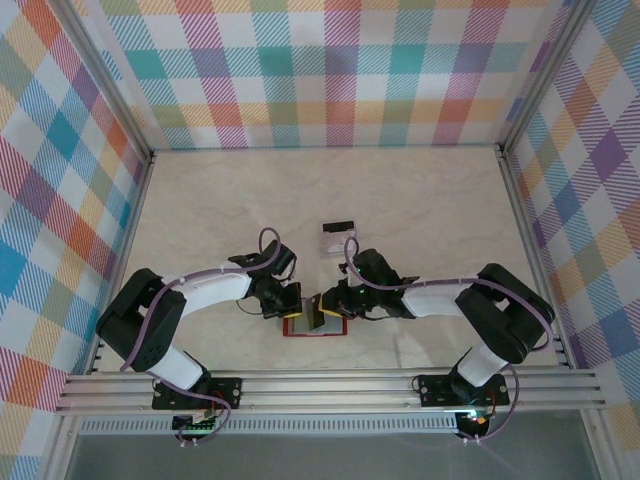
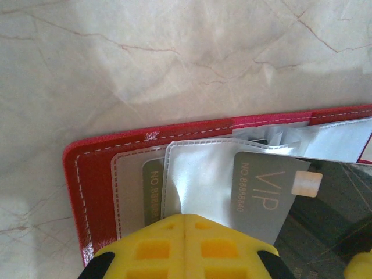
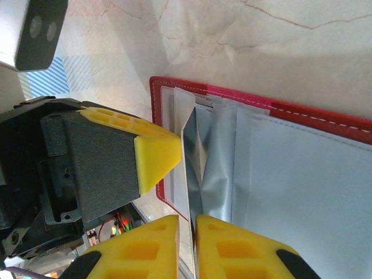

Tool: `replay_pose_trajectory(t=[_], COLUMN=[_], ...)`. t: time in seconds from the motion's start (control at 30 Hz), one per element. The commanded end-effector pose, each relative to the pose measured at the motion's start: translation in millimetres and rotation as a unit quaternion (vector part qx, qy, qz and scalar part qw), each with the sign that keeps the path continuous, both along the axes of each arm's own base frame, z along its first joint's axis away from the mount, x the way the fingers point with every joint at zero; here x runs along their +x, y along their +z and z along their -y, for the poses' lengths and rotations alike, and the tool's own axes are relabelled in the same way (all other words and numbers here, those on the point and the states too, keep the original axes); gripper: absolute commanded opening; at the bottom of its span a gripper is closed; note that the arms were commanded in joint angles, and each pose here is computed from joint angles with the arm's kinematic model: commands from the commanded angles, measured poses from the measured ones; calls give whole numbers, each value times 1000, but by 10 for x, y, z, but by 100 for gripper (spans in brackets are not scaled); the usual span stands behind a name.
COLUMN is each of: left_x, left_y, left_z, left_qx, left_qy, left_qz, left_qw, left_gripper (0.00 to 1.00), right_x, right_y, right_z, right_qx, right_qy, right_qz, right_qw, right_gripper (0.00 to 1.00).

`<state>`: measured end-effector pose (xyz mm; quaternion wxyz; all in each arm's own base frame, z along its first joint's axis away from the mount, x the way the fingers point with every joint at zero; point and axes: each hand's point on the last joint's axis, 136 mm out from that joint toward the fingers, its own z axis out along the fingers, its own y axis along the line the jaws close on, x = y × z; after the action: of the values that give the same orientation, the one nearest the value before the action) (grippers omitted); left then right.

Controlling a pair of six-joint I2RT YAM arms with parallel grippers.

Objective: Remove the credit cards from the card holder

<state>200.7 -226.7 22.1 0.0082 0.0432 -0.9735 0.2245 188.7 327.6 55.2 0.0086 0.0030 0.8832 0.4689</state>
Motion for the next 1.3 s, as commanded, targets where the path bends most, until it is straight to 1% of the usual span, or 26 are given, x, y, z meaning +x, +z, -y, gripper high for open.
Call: replay_pose_trajectory(t=[0.0,0.23,0.4,0.47,0.63,0.77,0.83,0.93,1.03,1.07,1.17,1.23,1.27], left_x=[-161,-173,-174,-167,-113,-39,-7,16,22,23,2,-7,-10], left_y=[-137,-129,-81,-51,58,181,229,275,311,321,324,326,335], left_z=[-181,-181,-204,-200,-159,-113,-104,-109,-140,-157,-250,-313,-345], left_qx=[51,48,49,47,38,30,28,28,28,28,30,30,31], left_qy=[-6,-7,-5,-4,-4,-7,-7,-7,-3,-2,8,16,18], left_qz=[-29,-28,-22,-18,-7,10,18,27,36,39,45,48,52], left_qw=[998,998,999,999,999,999,999,999,999,999,999,998,998], left_gripper=[0,0,0,0,0,2,4,5,5,5,6,6,7], right_x=[12,17,6,14,46,136,196,333,438,450,525,549,582], right_y=[-3,-61,-56,1,239,484,579,681,753,768,808,832,838], right_z=[-43,65,288,377,498,540,578,643,668,656,662,655,668], right_qx=[1,-33,-95,-120,-157,-187,-206,-243,-264,-266,-279,-277,-283], right_qy=[14,1,-3,1,27,71,97,136,195,223,307,363,386], right_qz=[-5,0,26,44,97,165,204,262,307,325,389,431,453], right_qw=[1000,999,995,992,982,966,952,924,894,880,823,778,752], right_gripper=[12,6,4,3,1,0,0,0,0,0,0,0,0])
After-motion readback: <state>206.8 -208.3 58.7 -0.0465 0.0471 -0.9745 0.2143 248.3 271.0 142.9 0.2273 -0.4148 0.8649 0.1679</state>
